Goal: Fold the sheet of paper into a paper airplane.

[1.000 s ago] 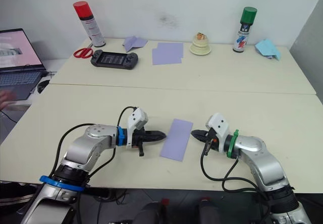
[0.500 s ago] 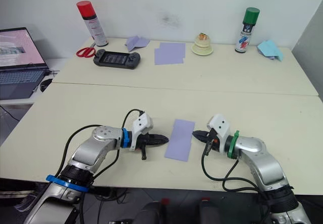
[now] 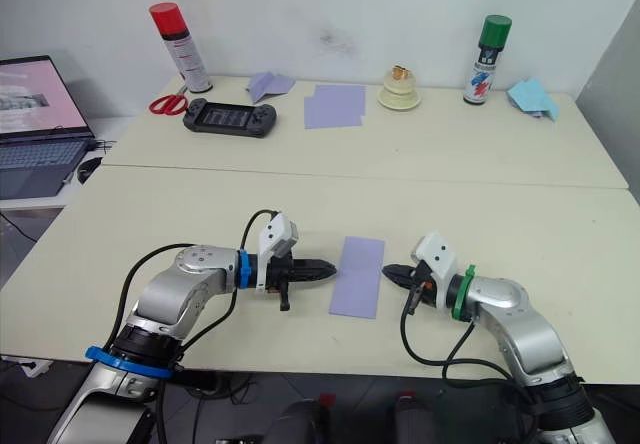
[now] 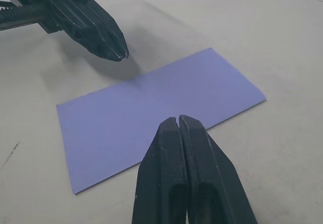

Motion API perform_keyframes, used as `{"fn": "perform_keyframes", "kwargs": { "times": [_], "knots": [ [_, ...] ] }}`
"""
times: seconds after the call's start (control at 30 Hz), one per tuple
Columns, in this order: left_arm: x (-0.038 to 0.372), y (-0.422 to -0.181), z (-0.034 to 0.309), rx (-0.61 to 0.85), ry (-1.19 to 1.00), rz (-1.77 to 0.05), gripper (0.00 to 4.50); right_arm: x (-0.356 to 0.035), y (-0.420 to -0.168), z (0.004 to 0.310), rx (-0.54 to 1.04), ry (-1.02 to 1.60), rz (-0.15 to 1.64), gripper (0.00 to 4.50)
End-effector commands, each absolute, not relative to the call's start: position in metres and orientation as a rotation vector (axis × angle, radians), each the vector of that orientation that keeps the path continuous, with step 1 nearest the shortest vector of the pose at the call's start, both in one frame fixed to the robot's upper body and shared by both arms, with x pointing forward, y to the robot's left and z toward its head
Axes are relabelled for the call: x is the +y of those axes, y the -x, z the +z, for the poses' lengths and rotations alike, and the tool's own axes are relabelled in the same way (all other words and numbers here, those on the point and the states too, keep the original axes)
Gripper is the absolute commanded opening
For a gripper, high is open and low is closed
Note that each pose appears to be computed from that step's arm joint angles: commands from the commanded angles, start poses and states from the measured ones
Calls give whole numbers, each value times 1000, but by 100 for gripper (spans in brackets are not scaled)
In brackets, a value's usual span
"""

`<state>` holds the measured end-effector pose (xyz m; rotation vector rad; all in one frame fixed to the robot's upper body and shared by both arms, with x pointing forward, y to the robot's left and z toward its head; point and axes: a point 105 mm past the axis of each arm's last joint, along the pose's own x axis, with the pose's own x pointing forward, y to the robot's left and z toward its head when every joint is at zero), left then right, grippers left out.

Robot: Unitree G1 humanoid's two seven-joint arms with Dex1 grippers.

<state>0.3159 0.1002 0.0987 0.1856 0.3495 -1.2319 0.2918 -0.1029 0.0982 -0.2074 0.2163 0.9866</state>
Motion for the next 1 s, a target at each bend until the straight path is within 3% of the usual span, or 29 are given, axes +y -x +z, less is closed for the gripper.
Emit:
{"fn": "perform_keyframes", "kwargs": {
  "times": [0.03, 0.63, 1.0],
  "knots": [
    [104, -318, 100, 331, -270, -1234, 0, -102, -292, 114, 158, 231, 991, 4],
    [91, -319, 92, 334, -259, -1251, 0, -104, -294, 115, 163, 228, 976, 4],
    [105, -322, 89, 348, -363, -1245, 0, -104, -292, 113, 166, 228, 974, 4]
  ]
}}
